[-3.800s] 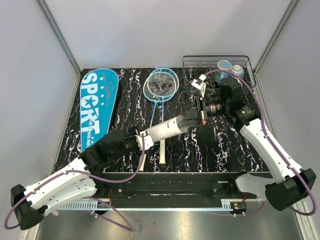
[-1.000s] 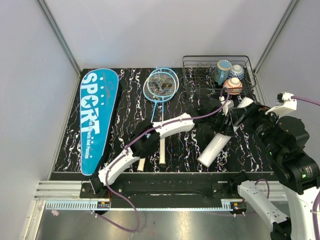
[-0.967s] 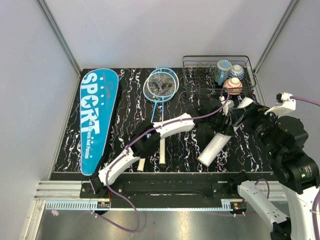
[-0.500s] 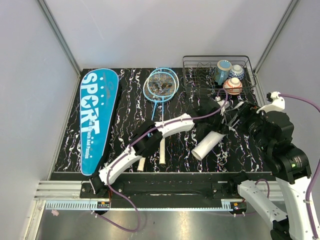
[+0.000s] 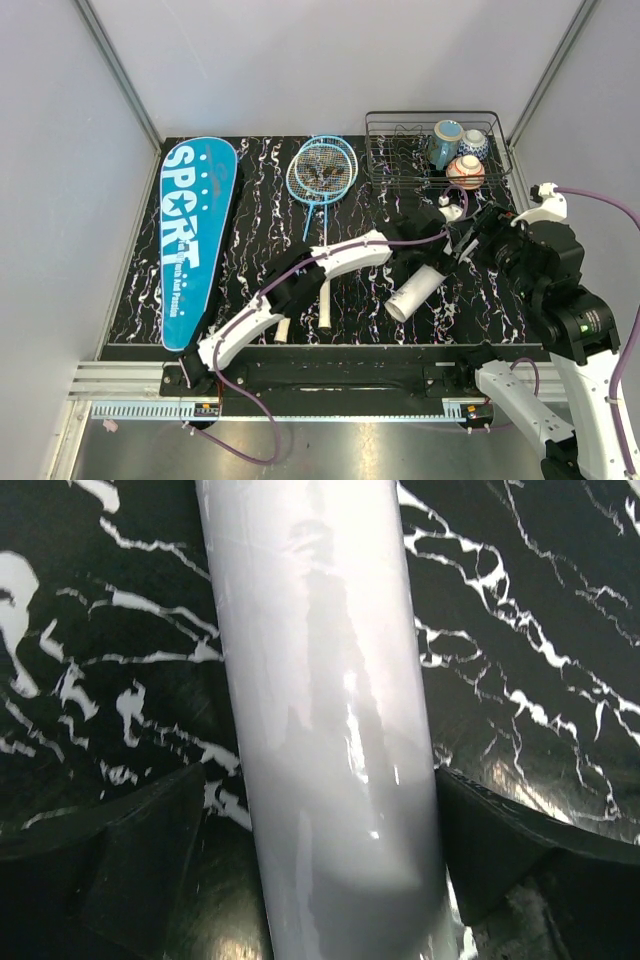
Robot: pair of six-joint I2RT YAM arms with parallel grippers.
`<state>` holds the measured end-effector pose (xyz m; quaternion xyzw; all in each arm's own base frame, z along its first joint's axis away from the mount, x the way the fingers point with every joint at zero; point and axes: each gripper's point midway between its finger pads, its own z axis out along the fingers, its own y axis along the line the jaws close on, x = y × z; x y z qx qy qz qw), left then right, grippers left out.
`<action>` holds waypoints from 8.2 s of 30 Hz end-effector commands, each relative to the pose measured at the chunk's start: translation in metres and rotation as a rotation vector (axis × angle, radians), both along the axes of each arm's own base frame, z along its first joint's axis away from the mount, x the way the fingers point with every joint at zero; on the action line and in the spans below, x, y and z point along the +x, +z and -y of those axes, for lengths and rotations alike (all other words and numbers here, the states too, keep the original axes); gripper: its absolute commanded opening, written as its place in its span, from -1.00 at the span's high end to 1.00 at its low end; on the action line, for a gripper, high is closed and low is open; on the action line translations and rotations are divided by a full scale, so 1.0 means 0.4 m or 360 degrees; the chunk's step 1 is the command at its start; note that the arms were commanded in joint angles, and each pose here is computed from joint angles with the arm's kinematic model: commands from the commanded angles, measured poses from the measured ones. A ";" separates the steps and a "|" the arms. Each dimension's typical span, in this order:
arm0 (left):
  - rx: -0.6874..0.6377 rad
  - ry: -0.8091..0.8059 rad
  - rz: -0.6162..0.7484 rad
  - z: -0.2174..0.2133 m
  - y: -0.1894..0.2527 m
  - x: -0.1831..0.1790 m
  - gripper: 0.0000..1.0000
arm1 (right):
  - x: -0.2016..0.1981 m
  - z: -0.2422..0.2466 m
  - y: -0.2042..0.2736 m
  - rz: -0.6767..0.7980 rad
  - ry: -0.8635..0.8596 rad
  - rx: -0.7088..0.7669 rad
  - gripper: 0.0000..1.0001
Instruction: Pack up the badminton gear
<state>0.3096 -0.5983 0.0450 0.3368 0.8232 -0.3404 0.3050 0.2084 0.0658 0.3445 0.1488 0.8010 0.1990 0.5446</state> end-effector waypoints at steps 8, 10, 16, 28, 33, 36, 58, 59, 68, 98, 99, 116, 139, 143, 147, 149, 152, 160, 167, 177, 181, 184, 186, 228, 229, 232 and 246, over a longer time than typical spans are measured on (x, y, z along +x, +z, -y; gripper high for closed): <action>-0.0206 0.0053 0.0309 -0.253 0.538 -0.060 -0.98 | 0.052 0.001 -0.014 0.0023 -0.0042 -0.0043 -0.66; -0.0211 0.0105 0.0340 -0.379 0.594 -0.087 -0.93 | 0.075 -0.011 -0.021 0.0022 -0.0022 -0.0042 -0.66; 0.0070 0.0701 0.0234 -0.861 0.533 -0.046 -0.92 | 0.147 -0.128 -0.110 -0.0172 0.0279 0.0018 -0.66; 0.0803 0.1831 -0.0219 -1.496 0.228 -0.001 -0.72 | 0.138 -0.700 -0.354 -0.0578 0.1223 0.0055 -0.61; 0.0944 0.1887 -0.0280 -1.535 0.146 0.096 -0.55 | 0.125 -0.839 -0.469 -0.0705 0.1381 0.0053 -0.13; 0.1040 0.1814 -0.0407 -1.536 0.080 0.145 -0.54 | 0.100 -0.906 -0.533 -0.0759 0.1468 0.0040 0.11; 0.0669 0.1561 -0.0343 -1.432 0.174 0.188 1.00 | 0.087 -0.990 -0.660 -0.0826 0.1630 -0.0163 0.05; 0.0564 0.1517 -0.0326 -1.408 0.210 0.185 1.00 | 0.118 -0.972 -0.651 -0.0825 0.1594 -0.0129 0.00; 0.0183 0.1381 -0.0079 -1.344 0.336 0.154 1.00 | 0.299 -0.943 -0.526 -0.0658 0.1523 0.0316 -0.47; -0.0169 0.1293 -0.0025 -1.277 0.376 0.125 1.00 | 0.226 -0.858 -0.510 -0.0735 0.1311 0.0561 -0.57; -0.0175 0.1291 -0.0033 -1.276 0.375 0.125 1.00 | 0.227 -0.861 -0.517 -0.0753 0.1290 0.0585 -0.56; -0.0216 0.1249 -0.0078 -1.258 0.367 0.124 1.00 | 0.236 -0.904 -0.639 -0.1001 0.1221 0.0763 0.03; -0.0222 0.1231 -0.0112 -1.251 0.353 0.126 1.00 | 0.197 -0.868 -0.664 -0.0977 0.1276 0.0670 -0.11; -0.0227 0.1225 -0.0119 -1.249 0.351 0.125 1.00 | 0.202 -0.884 -0.660 -0.0999 0.1272 0.0739 0.05; -0.0231 0.1224 -0.0119 -1.248 0.353 0.124 1.00 | 0.181 -0.892 -0.670 -0.1040 0.1283 0.0761 0.09; -0.0232 0.1226 -0.0117 -1.249 0.353 0.124 1.00 | 0.172 -0.891 -0.670 -0.1043 0.1287 0.0759 0.08; -0.0238 0.1220 -0.0122 -1.246 0.352 0.125 1.00 | 0.162 -0.897 -0.673 -0.1066 0.1290 0.0776 0.07; -0.0236 0.1220 -0.0127 -1.246 0.349 0.125 1.00 | 0.129 -0.899 -0.683 -0.1125 0.1276 0.0811 0.09; -0.0246 0.1207 -0.0150 -1.240 0.345 0.125 1.00 | 0.102 -0.865 -0.675 -0.1114 0.1267 0.0750 0.01; -0.0254 0.1200 -0.0147 -1.237 0.347 0.123 1.00 | 0.044 -0.914 -0.666 -0.1158 0.1367 0.0827 -0.07; -0.0255 0.1199 -0.0145 -1.237 0.348 0.122 1.00 | 0.032 -0.941 -0.658 -0.1169 0.1396 0.0869 -0.02; -0.0259 0.1193 -0.0154 -1.235 0.346 0.121 1.00 | 0.040 -0.957 -0.656 -0.1182 0.1376 0.0915 0.03; -0.0265 0.1189 -0.0152 -1.234 0.348 0.122 1.00 | 0.045 -0.974 -0.640 -0.1184 0.1402 0.0992 0.06; -0.0544 0.0954 -0.0285 -1.137 0.364 -0.086 -0.31 | 0.229 -1.036 -0.210 -0.0457 0.1483 0.0856 0.99; -0.0556 0.0940 -0.0276 -1.131 0.369 -0.082 -0.27 | 0.227 -1.038 -0.207 -0.0458 0.1493 0.0861 0.98; -0.0550 0.0866 -0.0300 -1.104 0.378 -0.080 -0.12 | 0.234 -1.031 -0.202 -0.0442 0.1459 0.0861 0.97; -0.0444 0.0978 -0.0219 -1.150 0.327 -0.171 -0.17 | 0.267 -1.000 -0.231 -0.0476 0.1395 0.0839 0.96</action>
